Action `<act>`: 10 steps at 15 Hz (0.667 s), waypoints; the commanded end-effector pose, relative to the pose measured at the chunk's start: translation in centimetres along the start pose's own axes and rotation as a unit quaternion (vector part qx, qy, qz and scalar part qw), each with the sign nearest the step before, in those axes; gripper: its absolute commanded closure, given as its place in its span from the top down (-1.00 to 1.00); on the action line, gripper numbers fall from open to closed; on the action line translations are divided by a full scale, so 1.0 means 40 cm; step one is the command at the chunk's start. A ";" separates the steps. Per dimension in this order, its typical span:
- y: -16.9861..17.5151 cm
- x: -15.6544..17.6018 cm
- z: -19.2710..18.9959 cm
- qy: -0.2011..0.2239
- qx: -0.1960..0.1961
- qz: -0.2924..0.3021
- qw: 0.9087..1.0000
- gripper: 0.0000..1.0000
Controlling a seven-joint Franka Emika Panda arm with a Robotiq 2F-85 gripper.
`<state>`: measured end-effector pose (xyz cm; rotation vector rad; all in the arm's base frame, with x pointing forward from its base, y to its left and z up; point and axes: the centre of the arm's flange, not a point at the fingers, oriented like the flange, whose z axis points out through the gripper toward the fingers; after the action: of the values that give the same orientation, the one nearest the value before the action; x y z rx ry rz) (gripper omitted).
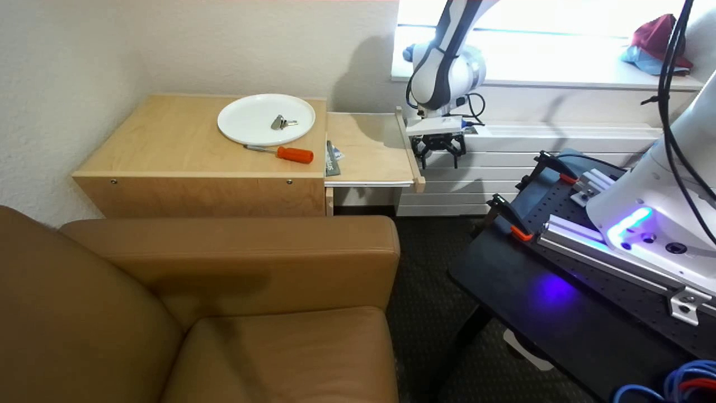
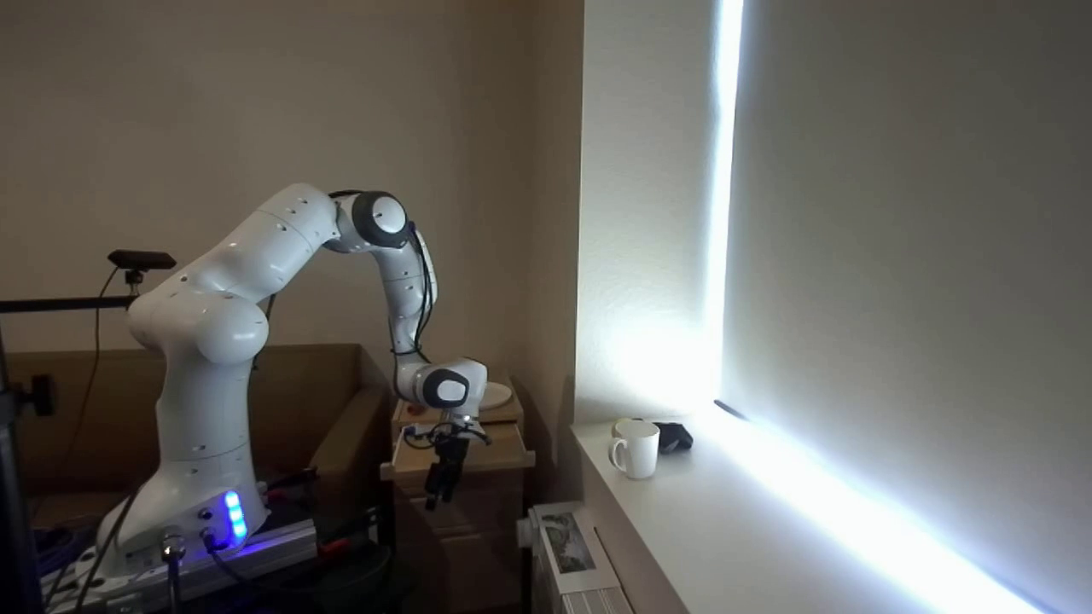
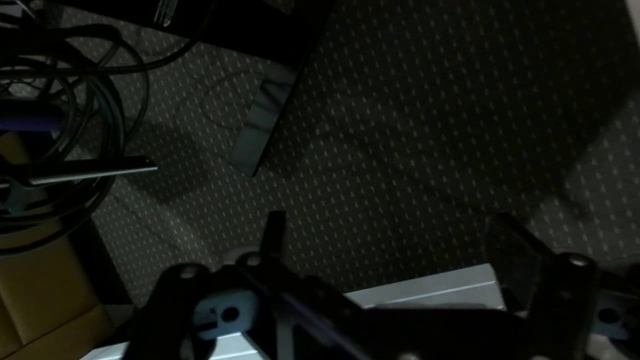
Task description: Close the open drawer
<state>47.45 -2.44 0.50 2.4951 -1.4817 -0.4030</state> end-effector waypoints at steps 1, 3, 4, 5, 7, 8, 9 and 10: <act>-0.054 -0.021 -0.031 -0.013 0.064 -0.018 0.998 1.00; -0.090 -0.039 -0.060 -0.012 0.096 -0.032 0.995 1.00; -0.112 -0.053 -0.074 -0.011 0.107 -0.040 0.993 1.00; -0.138 -0.076 -0.083 -0.011 0.119 -0.052 0.991 1.00; -0.184 -0.133 -0.090 -0.015 0.125 -0.086 0.988 1.00; -0.207 -0.163 -0.091 -0.014 0.124 -0.104 0.987 1.00; -0.228 -0.203 -0.094 -0.008 0.122 -0.125 0.985 1.00; -0.246 -0.236 -0.099 -0.008 0.123 -0.142 0.982 1.00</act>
<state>52.35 7.32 2.56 2.8362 -1.3793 -0.3007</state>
